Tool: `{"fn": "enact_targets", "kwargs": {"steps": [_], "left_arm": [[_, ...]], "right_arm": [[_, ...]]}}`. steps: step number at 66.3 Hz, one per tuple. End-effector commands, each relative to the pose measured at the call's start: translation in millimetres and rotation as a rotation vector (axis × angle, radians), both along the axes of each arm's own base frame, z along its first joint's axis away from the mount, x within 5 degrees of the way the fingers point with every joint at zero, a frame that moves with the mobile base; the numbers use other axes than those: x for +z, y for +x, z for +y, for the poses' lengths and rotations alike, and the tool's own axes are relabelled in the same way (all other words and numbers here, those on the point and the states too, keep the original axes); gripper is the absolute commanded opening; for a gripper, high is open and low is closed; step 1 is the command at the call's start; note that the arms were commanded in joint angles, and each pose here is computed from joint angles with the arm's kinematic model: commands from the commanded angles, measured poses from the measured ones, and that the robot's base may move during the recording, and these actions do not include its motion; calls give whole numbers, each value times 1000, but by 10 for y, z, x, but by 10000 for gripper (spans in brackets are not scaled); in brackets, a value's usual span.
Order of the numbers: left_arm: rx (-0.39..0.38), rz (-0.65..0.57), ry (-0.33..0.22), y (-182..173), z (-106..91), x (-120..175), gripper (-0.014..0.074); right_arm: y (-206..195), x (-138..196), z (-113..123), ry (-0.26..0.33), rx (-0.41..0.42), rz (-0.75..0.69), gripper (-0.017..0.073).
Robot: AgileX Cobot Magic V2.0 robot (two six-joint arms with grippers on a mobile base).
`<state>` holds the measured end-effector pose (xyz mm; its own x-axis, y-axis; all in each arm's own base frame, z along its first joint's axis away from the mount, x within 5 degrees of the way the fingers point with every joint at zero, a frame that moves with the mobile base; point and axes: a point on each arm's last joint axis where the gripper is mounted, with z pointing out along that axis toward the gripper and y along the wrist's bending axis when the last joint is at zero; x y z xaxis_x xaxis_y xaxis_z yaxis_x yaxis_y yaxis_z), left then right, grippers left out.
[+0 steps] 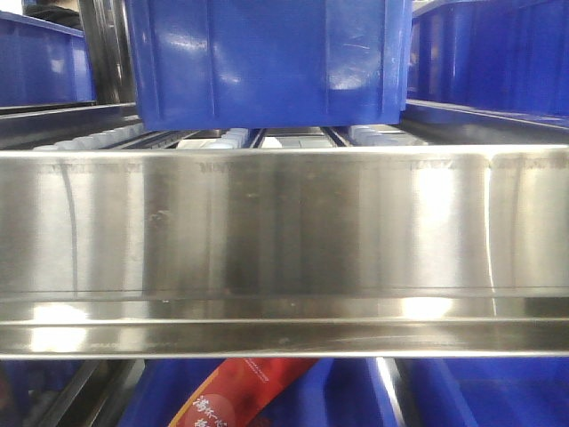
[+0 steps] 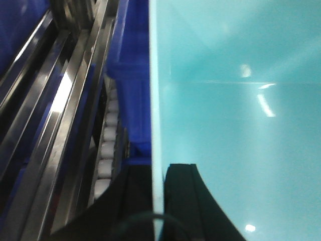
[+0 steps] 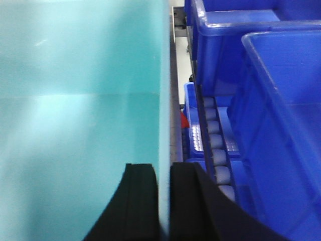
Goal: Fetch blue bin and place on conveyor start
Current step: 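Lift and pull the teal bin out of the shelf with both grippers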
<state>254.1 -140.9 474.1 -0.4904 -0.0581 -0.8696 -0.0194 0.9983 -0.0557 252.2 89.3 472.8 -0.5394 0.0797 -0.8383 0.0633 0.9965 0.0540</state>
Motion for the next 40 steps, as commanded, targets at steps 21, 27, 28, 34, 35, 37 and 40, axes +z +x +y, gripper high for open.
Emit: {"fn": "enact_targets", "kwargs": {"steps": [21,27,28,34,35,37,40], "left_arm": [[1,-49,3,-32,24,93,-111],[0,-56,5,-29,24,99,-111],[0,-61,9,-27,26,103,-111],[-2,-75,13,-21,25,115,-111],[-3,-76,13,-21,25,116,-111],[-6,-80,11,-19,22,118,-111],[-7,-81,11,-19,21,120,-111]], "right_arm": [[39,53,9,-11,12,-46,-162],[39,53,9,-11,12,-46,-162],[39,53,9,-11,12,-46,-162],[39,53,9,-11,12,-46,-162],[39,53,9,-11,12,-46,-162],[39,53,9,-11,12,-46,-162],[39,53,9,-11,12,-46,-162]]}}
